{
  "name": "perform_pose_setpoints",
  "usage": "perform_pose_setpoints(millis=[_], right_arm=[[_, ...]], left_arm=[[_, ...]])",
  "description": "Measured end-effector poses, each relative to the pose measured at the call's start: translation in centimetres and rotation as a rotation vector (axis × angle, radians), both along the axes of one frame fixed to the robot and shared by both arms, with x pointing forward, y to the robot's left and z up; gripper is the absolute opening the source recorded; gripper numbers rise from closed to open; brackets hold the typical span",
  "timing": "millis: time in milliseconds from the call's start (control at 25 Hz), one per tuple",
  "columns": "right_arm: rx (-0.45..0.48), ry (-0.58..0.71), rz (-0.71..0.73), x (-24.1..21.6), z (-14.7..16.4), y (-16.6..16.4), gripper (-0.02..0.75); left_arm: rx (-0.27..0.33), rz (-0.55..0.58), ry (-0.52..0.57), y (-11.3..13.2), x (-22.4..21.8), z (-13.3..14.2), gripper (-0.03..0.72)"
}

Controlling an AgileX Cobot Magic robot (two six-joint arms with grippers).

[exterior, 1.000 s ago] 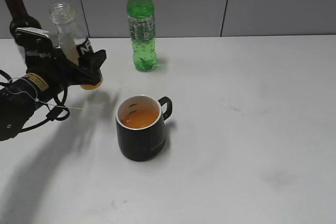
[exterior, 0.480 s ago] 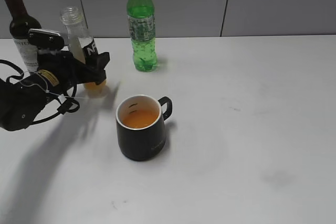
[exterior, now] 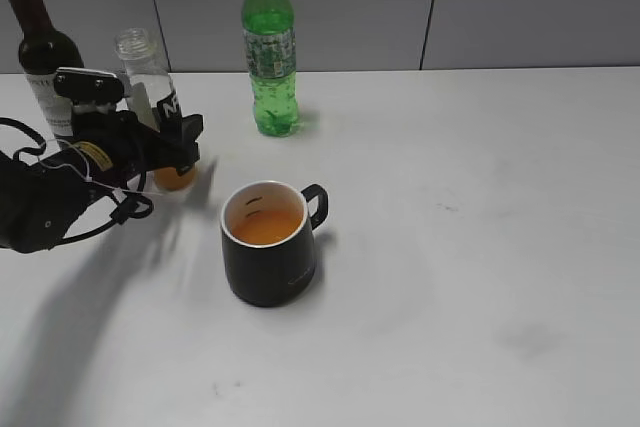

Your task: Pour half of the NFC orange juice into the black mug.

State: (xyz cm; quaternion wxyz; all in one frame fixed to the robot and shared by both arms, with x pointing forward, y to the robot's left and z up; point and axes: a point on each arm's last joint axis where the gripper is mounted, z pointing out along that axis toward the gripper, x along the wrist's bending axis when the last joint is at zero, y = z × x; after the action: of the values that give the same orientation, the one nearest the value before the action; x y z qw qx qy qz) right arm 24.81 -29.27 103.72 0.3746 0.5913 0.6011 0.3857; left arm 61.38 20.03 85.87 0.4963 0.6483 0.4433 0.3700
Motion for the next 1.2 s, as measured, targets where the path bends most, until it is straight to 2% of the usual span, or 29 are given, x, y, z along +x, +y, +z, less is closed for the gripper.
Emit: perform_pose_setpoints(millis=[240, 440, 560, 920, 1200], right_arm=[[0.000, 0.000, 0.000, 0.0, 0.0, 0.0, 0.595], [0.000, 0.000, 0.000, 0.0, 0.0, 0.0, 0.595], [0.000, 0.000, 0.000, 0.0, 0.0, 0.0, 0.595], [0.000, 0.000, 0.000, 0.0, 0.0, 0.0, 0.595], [0.000, 0.000, 0.000, 0.0, 0.0, 0.0, 0.595]], left_arm=[[-0.015, -0.005, -0.036, -0.1, 0.0, -0.7, 0.476], [-0.019, -0.012, -0.050, -0.1, 0.0, -0.8, 0.602], [-0.004, -0.015, -0.052, -0.1, 0.0, -0.8, 0.638], [0.011, -0.020, -0.061, 0.1, -1.1, -1.2, 0.647], [0.005, 0.016, -0.039, 1.2, -4.1, -1.2, 0.647]])
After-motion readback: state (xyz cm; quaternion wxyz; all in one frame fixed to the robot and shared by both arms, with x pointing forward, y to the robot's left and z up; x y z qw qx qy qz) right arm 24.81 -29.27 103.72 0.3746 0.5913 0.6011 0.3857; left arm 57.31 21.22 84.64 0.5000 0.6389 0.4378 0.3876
